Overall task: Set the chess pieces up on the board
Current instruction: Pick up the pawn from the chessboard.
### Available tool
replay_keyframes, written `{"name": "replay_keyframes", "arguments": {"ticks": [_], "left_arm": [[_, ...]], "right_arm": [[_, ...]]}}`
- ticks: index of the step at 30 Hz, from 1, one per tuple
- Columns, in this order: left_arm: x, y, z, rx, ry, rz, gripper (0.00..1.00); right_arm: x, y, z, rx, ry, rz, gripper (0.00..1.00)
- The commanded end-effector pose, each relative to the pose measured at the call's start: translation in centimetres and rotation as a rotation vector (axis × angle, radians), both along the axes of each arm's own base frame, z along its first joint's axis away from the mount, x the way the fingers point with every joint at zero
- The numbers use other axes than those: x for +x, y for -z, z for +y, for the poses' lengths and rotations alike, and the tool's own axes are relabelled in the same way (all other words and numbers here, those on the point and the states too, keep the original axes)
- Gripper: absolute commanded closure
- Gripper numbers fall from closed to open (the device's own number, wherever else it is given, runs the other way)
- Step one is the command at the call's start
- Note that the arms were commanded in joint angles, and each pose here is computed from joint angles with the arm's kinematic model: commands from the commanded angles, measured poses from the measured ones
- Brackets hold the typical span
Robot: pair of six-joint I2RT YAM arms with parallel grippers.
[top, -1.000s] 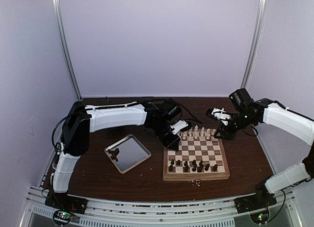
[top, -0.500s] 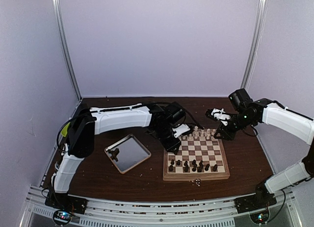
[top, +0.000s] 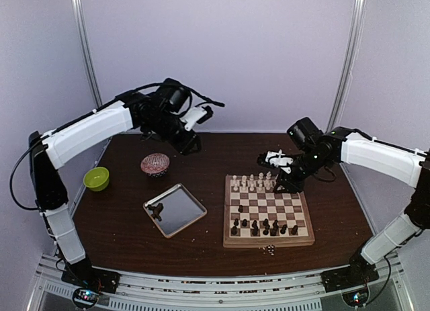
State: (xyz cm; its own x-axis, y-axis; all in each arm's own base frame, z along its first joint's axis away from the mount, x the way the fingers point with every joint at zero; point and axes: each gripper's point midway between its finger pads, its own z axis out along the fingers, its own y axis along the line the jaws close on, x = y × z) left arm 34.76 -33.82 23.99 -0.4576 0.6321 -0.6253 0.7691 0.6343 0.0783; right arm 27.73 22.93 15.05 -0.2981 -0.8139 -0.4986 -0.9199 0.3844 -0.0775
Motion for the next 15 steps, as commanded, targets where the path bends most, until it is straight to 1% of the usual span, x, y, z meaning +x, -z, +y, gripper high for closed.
{"name": "replay_keyframes", "arguments": {"ticks": [1,4,7,11,15], "left_arm": [[2.3,0.0,5.6,0.022,-0.146,-0.092,0.61],[2.8,-0.8,8.0,-0.012,-0.211,-0.162,0.58],[2.8,0.2,9.2,0.038,-0.235,-0.182,0.58],[2.5,-0.4,8.7,0.023,-0.22,-0.174,0.58],[1.9,-0.9,8.3,-0.002,-0.203,-0.165,0.58]], "right_arm": [[-0.7,1.2,3.3,-0.059,-0.101,0.043,0.62],[-1.0,2.2,5.9,-0.087,-0.154,0.088,0.62],[-1.1,3.1,7.9,-0.133,-0.183,0.113,0.62],[-0.8,4.3,9.5,-0.184,-0.196,0.117,0.62],[-0.5,6.0,9.9,-0.244,-0.182,0.147,0.62]]}}
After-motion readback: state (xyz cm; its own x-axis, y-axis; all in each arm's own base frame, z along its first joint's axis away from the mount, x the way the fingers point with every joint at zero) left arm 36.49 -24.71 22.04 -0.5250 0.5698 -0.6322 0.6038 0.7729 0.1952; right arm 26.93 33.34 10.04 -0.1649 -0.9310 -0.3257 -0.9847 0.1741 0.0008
